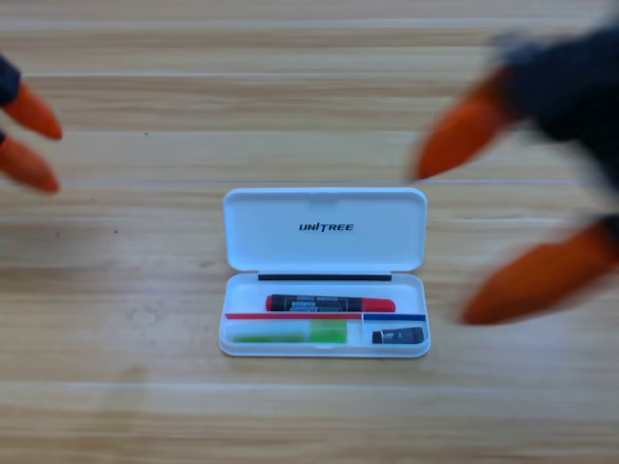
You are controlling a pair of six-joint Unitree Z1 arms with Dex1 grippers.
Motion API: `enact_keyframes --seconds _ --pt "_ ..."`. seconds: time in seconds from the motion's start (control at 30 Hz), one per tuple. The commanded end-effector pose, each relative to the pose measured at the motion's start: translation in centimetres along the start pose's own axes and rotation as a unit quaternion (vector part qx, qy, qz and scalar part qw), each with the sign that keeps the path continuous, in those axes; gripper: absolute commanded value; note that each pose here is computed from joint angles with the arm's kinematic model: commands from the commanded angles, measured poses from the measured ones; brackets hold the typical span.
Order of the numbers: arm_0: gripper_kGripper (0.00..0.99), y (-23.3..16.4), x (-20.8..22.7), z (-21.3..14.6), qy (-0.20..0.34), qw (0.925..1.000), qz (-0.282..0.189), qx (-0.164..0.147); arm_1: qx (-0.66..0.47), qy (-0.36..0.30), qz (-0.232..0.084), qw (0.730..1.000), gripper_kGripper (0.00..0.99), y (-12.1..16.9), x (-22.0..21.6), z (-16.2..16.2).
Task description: Clean up eraser and pencils
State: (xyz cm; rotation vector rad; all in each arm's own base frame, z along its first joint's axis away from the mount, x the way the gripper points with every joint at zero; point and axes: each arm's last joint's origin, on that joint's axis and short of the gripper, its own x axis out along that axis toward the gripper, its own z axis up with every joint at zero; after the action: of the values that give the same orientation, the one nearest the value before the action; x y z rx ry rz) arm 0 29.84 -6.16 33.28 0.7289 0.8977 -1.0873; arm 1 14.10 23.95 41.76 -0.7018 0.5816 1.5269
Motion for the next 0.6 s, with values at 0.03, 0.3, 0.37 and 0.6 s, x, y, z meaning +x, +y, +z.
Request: enact_keyframes --seconds 0.03,0.3,0.37,0.6 --pt "0.48 6.2 1.7 -1.6 -0.068 0.9975 -0.014 -0.016 -0.011 -0.068 -0.037 0.997 0.99 4.2 -6.0 -3.3" --pt "0.0 13.5 8.6 -3.5 -0.186 0.978 -0.09 -0.032 -0.004 -0.057 -0.015 0.998 0.99 4.3 -4.5 -4.4" --pt "0.0 14.2 10.6 -4.0 -0.207 0.9705 -0.116 -0.045 0.001 -0.052 -0.01 0.999 0.99 3.9 -3.9 -4.3" --pt "0.0 14.5 17.0 -3.7 -0.227 0.9536 -0.187 -0.064 0.012 -0.051 -0.008 0.999 0.99 3.1 -2.8 -4.0"
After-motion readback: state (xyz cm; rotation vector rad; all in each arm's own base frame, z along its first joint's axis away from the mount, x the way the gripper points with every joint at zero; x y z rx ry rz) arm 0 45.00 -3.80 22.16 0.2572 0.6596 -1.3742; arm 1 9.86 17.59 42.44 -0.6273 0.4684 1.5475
